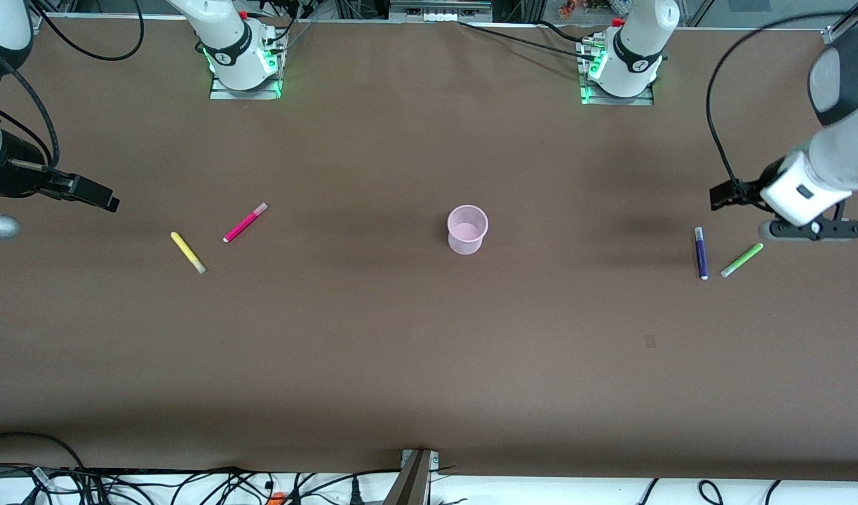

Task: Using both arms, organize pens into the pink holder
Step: 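Reach the right gripper to the pink marker while the left gripper reaches the blue marker, then grasp the pink marker with the right gripper while the left gripper grasps the blue marker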

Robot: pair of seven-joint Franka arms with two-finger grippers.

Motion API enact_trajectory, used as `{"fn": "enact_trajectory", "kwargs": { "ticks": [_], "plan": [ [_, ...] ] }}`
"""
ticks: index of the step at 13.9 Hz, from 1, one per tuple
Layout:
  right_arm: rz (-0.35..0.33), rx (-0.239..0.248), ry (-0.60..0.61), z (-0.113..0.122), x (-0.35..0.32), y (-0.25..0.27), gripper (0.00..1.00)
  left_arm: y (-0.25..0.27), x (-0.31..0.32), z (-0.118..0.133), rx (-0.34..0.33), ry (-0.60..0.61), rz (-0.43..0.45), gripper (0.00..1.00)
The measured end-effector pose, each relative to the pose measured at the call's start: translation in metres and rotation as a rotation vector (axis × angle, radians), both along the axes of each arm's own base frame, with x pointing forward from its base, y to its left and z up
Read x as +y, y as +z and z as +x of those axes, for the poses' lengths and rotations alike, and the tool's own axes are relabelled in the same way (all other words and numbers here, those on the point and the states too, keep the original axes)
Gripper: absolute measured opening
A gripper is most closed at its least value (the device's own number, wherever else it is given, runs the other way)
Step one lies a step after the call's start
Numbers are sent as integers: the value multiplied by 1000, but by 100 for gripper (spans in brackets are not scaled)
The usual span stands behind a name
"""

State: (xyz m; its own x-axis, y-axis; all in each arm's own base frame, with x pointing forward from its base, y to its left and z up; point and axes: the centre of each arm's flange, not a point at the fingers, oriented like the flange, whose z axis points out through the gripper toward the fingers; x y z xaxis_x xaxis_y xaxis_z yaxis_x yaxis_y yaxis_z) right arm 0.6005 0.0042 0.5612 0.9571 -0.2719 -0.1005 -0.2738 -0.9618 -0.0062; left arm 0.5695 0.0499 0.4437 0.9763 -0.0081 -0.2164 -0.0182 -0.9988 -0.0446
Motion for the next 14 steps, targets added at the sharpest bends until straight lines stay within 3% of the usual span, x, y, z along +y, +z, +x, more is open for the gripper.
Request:
{"fn": "enact_trajectory", "kwargs": {
  "ticks": [2,7,12,14],
  "plan": [
    [-6,39,-52,9,2,-27,100,-44,25,11,22,-22,-10,100],
    [-51,147,-235,32,34,-119,96,-136,31,18,-24,-129,10,100],
    [-113,117,-338,19,87,-226,95,-227,48,6,-54,-168,8,100],
    [-125,144,-352,5,79,-255,95,-252,56,5,-63,-172,0,100]
  ]
}}
